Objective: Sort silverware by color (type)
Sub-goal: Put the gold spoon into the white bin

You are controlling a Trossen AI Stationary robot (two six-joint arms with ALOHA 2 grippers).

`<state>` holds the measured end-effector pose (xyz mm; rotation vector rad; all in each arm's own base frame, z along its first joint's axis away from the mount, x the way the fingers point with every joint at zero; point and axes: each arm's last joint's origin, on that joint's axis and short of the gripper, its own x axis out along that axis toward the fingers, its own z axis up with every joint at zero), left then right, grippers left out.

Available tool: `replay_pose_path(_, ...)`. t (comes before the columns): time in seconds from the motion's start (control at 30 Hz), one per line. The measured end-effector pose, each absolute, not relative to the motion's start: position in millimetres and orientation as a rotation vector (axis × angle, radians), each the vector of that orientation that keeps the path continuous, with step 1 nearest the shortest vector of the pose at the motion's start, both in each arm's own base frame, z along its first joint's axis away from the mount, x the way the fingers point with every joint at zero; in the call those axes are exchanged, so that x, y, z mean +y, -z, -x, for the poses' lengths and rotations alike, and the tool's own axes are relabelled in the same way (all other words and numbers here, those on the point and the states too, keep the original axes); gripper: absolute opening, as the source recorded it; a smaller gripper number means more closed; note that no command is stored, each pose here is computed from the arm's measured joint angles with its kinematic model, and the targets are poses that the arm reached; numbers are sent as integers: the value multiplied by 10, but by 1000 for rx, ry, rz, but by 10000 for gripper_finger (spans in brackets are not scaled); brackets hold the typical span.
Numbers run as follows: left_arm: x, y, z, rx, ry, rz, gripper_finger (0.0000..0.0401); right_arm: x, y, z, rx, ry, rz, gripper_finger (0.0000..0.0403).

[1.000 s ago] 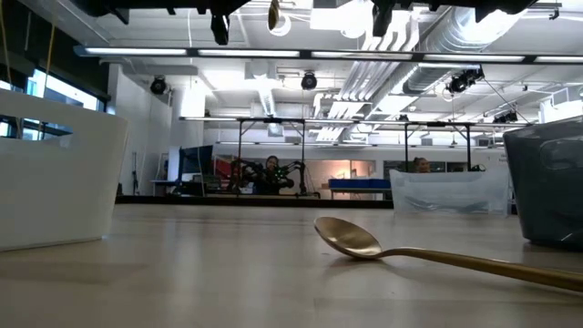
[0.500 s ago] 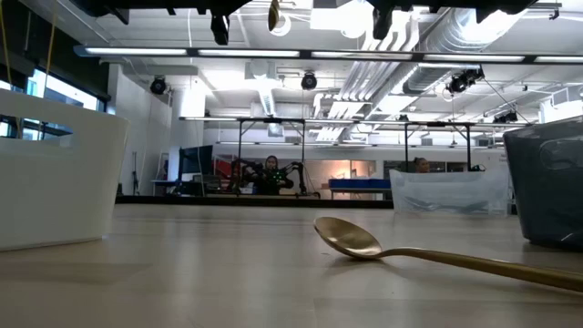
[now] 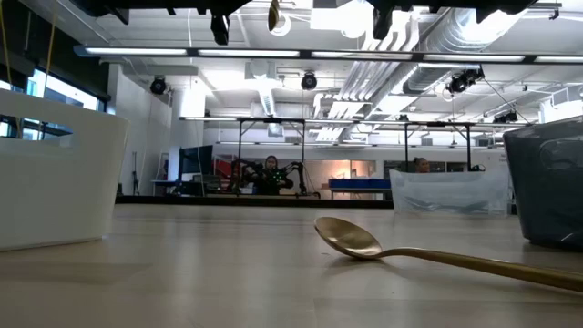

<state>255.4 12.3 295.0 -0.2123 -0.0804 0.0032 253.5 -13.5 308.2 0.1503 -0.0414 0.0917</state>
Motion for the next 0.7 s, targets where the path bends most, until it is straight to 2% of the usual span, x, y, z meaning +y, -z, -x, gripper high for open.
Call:
replay_pose_path(0.37,102,-2982,-2566,-45,49,204,0,-135,-3082,-2535,-41,-92,-150,0)
replay_pose_path(0.47,32,-3057,-2571,97,95,213,0,-135,-3080,-2535,-40,-92,-150,0)
replay_pose_path(0.7,-392,-3219,-2407,574,180,140,0,-137,-3032,-2536,10,-87,-156,0)
